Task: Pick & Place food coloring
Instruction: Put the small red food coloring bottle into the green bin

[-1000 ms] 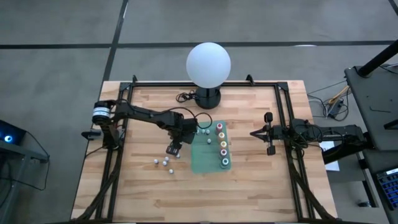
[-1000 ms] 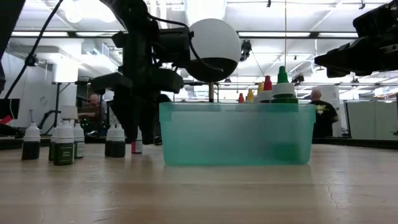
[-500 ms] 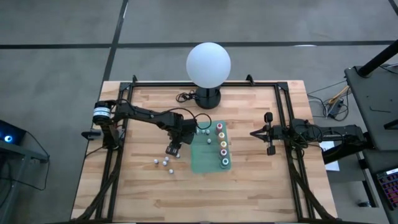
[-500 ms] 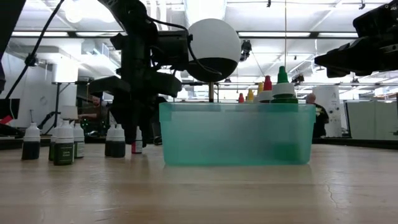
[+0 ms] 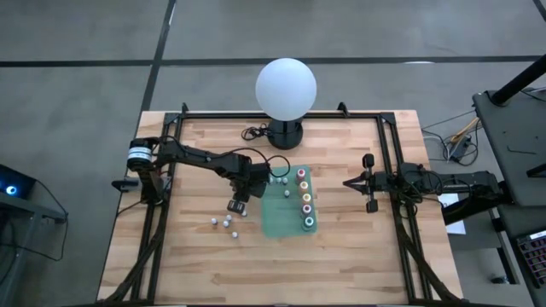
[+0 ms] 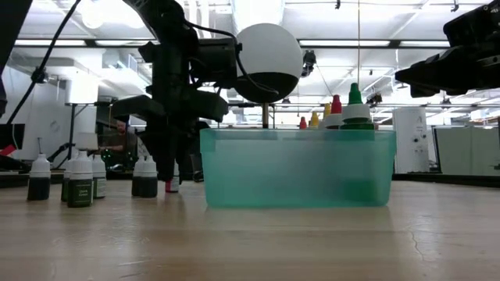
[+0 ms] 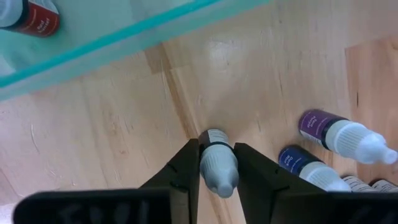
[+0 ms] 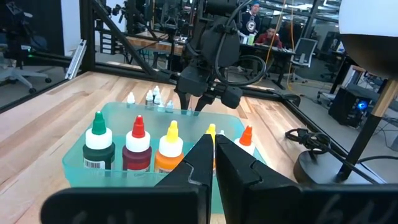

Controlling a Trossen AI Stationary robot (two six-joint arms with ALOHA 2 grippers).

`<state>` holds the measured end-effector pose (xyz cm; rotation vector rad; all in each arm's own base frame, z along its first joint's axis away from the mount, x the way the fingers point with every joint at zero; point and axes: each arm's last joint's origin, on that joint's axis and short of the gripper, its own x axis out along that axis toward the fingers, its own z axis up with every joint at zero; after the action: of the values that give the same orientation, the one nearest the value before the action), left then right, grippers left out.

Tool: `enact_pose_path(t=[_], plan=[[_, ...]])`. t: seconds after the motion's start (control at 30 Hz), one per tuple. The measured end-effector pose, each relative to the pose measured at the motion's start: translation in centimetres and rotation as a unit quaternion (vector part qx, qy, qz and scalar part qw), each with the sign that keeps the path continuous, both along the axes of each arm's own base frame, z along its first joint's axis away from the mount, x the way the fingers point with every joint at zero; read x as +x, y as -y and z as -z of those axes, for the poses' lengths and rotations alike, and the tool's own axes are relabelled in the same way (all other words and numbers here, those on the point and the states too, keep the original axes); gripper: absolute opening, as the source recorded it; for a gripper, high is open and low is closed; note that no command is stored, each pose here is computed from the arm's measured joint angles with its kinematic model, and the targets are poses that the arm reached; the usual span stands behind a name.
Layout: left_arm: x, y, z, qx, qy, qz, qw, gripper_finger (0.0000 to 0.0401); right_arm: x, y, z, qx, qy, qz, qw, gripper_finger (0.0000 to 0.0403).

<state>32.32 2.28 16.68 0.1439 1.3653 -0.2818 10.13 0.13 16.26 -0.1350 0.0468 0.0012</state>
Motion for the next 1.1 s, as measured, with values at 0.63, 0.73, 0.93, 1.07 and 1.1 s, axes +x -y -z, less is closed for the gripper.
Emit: enact_pose_path(t=[0.63, 0.73, 0.93, 1.07, 1.1], plan=[[1.0, -0.2, -5.1, 0.023, 0.031, -0.004, 0.999, 0.0058, 0.0, 0.0, 0.0, 0.001, 0.0, 0.0, 1.0, 0.0009], [1.3, -0.2, -5.9, 0.023, 0.04, -0.005, 0.999, 0.0058, 0.0, 0.0, 0.0, 0.0, 0.0, 0.0, 1.0, 0.0009], [1.7, -0.2, -7.7, 0.023, 0.046, -0.011, 0.999, 0.0058, 0.0, 0.0, 0.0, 0.001, 0.0, 0.0, 1.0, 0.0009], [2.1, -0.3, -8.7, 0.021, 0.059, -0.021, 0.998, 0.0058, 0.0, 0.0, 0.0, 0.001, 0.0, 0.0, 1.0, 0.0009], [2.3, -0.3, -8.8, 0.021, 0.06, -0.023, 0.998, 0.0058, 0.0, 0.0, 0.0, 0.001, 0.0, 0.0, 1.0, 0.0009]])
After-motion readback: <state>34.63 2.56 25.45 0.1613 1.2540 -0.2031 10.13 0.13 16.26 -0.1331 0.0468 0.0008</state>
